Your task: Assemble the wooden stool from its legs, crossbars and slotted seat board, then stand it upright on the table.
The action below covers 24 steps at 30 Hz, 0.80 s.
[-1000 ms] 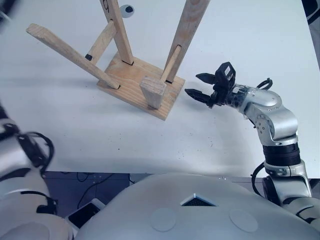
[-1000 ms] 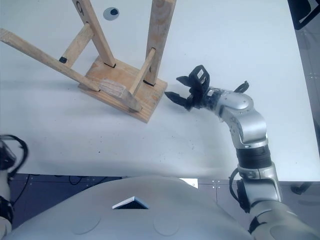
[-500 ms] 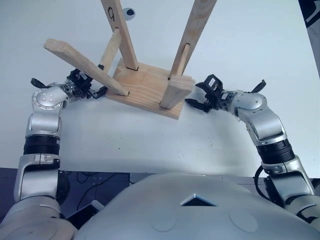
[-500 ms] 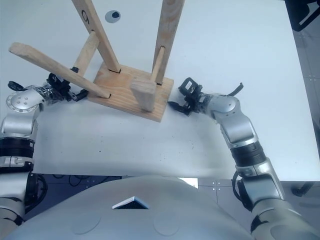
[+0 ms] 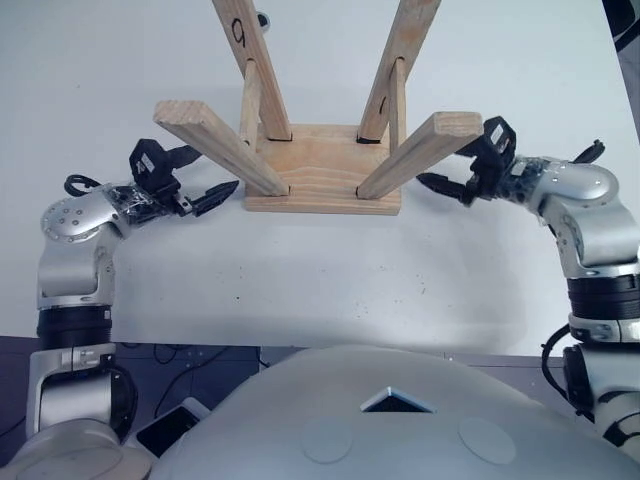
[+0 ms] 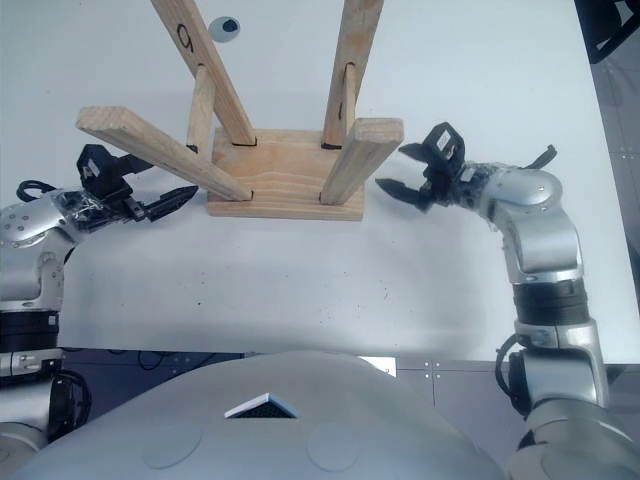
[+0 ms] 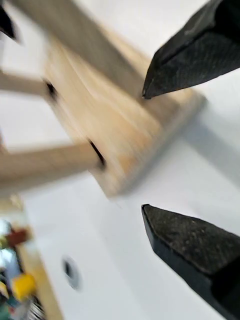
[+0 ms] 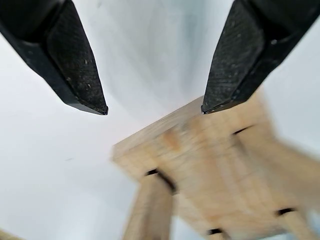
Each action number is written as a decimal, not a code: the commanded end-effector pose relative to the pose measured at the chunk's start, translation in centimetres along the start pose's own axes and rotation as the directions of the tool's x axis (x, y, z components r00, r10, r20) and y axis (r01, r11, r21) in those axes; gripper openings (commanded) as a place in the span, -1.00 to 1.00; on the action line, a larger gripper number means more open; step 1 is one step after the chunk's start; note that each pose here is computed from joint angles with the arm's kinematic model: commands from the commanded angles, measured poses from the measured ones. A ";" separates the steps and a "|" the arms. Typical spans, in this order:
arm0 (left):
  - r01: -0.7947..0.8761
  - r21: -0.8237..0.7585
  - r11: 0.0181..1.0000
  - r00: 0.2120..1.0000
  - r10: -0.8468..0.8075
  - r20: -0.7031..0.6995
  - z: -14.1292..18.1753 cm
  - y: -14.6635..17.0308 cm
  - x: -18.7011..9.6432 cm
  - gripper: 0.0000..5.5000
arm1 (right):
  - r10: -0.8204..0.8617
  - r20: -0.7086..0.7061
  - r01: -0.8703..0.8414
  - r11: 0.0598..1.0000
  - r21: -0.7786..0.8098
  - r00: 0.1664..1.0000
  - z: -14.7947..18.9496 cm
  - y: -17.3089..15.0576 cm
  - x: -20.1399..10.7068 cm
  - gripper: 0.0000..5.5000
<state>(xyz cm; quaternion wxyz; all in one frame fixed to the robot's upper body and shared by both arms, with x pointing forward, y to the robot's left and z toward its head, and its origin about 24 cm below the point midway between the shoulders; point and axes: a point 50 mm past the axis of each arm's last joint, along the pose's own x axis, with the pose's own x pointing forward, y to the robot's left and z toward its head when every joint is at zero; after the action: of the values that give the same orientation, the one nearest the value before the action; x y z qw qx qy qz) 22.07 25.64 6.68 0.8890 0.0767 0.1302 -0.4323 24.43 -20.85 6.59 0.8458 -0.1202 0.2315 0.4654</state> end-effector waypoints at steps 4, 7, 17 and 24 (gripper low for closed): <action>0.183 -0.004 0.983 0.973 -0.180 0.144 2.5 -1.9 1.8 0.42 | 0.220 0.181 -0.216 0.975 -0.041 0.959 2.3 3.1 1.2 0.25; 0.234 -0.018 0.972 0.961 -0.228 0.158 2.9 -2.3 2.2 0.23 | 0.214 0.240 -0.207 0.977 -0.054 0.947 3.2 3.4 1.7 0.07; 0.229 -0.038 0.973 0.970 -0.225 0.097 2.2 -1.7 1.0 -0.32 | 0.227 0.257 -0.220 0.974 -0.058 0.939 3.7 3.3 2.2 -0.49; 0.415 -0.202 0.887 0.908 -0.391 0.151 4.6 -3.6 0.4 -0.50 | 0.269 0.301 -0.331 0.927 0.177 0.915 4.5 4.1 0.3 -0.49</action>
<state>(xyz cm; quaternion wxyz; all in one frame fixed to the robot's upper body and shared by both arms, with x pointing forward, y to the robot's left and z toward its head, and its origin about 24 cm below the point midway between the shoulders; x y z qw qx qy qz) 21.09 22.98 10.04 0.8274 -0.0305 0.1271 -0.5461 22.84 -16.61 9.55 0.8048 0.0248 0.1540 0.5727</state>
